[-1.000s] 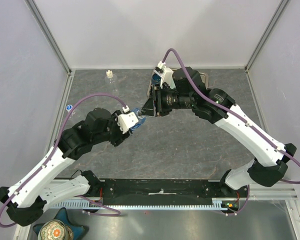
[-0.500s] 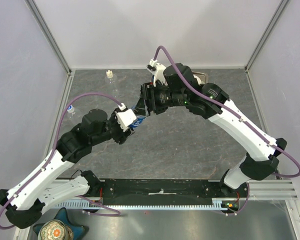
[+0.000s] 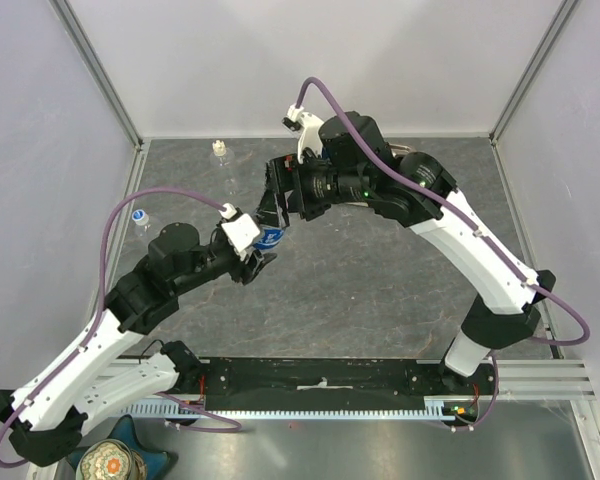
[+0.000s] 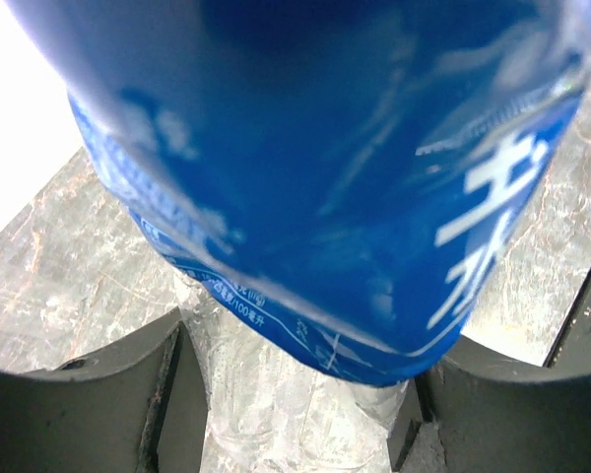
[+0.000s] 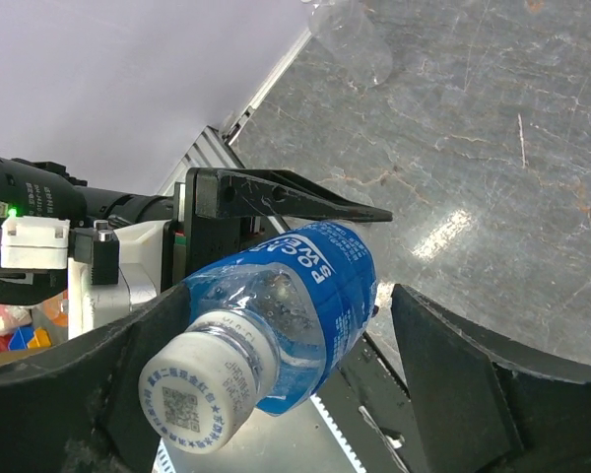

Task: Screw on the bottle caps
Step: Screw the bottle cap onto the plastic bottle.

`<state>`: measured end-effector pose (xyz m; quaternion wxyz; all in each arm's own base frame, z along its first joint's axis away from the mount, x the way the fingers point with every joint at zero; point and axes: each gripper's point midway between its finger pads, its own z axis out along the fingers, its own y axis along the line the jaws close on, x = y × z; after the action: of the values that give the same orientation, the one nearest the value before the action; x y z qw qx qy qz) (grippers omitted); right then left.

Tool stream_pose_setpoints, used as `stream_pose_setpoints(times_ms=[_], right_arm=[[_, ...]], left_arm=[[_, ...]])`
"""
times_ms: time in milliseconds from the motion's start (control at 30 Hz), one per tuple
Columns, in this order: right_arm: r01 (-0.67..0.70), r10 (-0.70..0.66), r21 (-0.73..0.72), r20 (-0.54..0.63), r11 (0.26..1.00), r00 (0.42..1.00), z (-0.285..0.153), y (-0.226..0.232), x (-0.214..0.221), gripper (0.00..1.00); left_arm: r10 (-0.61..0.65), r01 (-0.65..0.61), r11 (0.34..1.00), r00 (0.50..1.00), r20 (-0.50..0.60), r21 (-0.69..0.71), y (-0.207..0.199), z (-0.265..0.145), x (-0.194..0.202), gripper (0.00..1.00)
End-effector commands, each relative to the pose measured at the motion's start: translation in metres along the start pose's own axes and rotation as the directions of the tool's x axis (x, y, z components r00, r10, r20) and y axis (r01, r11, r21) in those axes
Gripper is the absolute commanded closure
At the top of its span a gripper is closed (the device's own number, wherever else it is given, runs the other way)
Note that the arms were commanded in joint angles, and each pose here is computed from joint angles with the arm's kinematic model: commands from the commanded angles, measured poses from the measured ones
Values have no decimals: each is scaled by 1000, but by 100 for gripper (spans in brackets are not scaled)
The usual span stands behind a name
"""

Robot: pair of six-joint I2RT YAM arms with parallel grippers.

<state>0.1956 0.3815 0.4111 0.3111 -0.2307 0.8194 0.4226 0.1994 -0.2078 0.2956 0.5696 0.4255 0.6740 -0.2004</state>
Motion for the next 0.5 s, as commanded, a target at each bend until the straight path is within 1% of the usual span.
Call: stream_pose_setpoints(times_ms=[0,33,67,233,467], right_arm=[[32,-33,-63,-13,997,999,4,24,-1,7],[45,-44,-72,14,996,999,0,29,-9,2],[52,-50,-70,29,996,998,-1,30,-13,2],[94,-82,-102,121,990,989,-15,42,-40,2],[155,-131,-89,230,984,964,-41,44,-64,2]], left_arm=[[-25,21,999,985,168,28,-3,4,-39,98],[-28,24,999,986,164,30,-3,4,-37,98],[-32,26,999,988,153,37,-5,5,-33,98],[-46,41,998,990,130,42,-7,4,-24,98],[-49,47,999,994,94,20,-3,5,-10,98]])
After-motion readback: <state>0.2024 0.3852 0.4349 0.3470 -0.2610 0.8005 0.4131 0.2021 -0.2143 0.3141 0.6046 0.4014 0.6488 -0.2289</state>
